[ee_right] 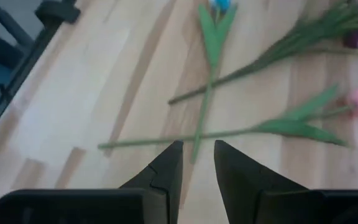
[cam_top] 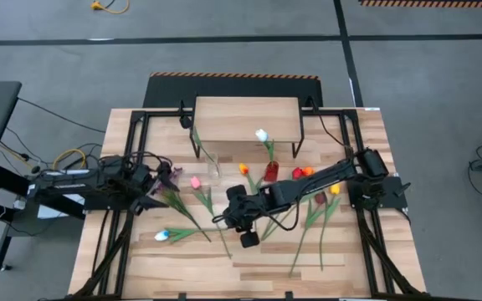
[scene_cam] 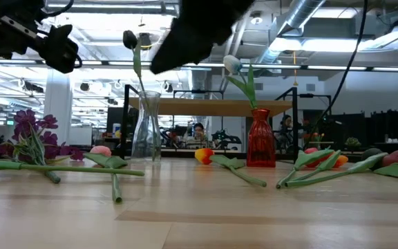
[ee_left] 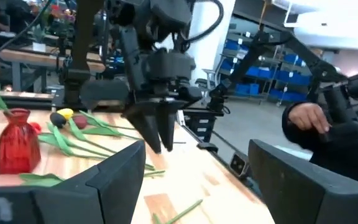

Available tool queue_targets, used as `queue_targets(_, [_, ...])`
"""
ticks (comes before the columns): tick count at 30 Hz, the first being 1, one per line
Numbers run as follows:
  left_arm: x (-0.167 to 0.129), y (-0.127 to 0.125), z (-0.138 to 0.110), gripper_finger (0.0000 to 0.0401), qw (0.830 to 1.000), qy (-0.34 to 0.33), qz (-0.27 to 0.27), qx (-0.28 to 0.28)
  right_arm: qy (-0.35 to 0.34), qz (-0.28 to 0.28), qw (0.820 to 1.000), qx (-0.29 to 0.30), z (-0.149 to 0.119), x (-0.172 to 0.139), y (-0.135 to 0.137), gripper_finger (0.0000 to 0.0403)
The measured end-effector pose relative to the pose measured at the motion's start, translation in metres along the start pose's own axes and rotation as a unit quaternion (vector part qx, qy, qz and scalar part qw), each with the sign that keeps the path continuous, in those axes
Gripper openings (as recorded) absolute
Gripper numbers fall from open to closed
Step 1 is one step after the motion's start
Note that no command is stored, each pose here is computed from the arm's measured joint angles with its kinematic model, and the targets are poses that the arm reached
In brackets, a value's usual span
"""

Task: Pick and place flowers into a vace then onto a shelf
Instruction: Put the white flower into the red vase

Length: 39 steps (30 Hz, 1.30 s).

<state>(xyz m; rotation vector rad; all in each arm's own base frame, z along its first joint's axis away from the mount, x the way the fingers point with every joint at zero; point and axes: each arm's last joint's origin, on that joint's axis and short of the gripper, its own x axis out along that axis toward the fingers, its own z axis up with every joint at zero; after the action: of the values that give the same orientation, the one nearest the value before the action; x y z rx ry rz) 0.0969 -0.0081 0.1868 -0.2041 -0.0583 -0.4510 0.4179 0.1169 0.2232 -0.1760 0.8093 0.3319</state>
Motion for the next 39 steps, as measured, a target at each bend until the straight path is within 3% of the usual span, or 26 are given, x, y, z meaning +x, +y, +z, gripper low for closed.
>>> queue_targets(5, [0.005,-0.012,-0.001,0.0276,0.998,-0.048,-0.039,-0.015,-0.027,-0.002,0.999,-0.027,0.009,-0.014,-0.001,0.0086])
queue_targets(11, [0.008,-0.029,0.002,0.0276,0.995,-0.08,-0.052,-0.029,-0.012,0.013,0.998,-0.057,0.008,-0.02,0.012,0.0086])
queue_targets(14, [0.011,-0.033,-0.001,0.0276,0.996,-0.077,-0.013,-0.04,-0.001,0.02,0.998,-0.064,0.006,-0.019,0.019,0.0086])
queue_targets(19, [0.017,-0.031,-0.01,0.0276,0.99,-0.06,0.111,-0.067,0.008,0.028,0.996,-0.083,0.004,-0.019,0.028,0.0086])
queue_targets(22, [0.023,-0.029,-0.012,0.0276,0.985,-0.06,0.134,-0.09,0.025,0.029,0.995,-0.094,0.002,-0.026,0.026,0.0086])
queue_targets(28, [0.042,-0.032,-0.003,0.0276,0.987,-0.009,0.149,-0.067,0.034,0.018,0.995,-0.094,0.004,-0.055,0.011,0.0086])
queue_targets(33, [0.068,-0.039,0.004,0.0276,0.984,0.08,0.156,-0.045,0.035,0.013,0.995,-0.095,0.005,-0.08,0.004,0.0086])
queue_targets(39, [0.101,-0.057,0.011,0.0276,0.96,0.214,0.165,-0.069,0.052,0.019,0.994,-0.098,0.003,-0.095,0.009,0.0086])
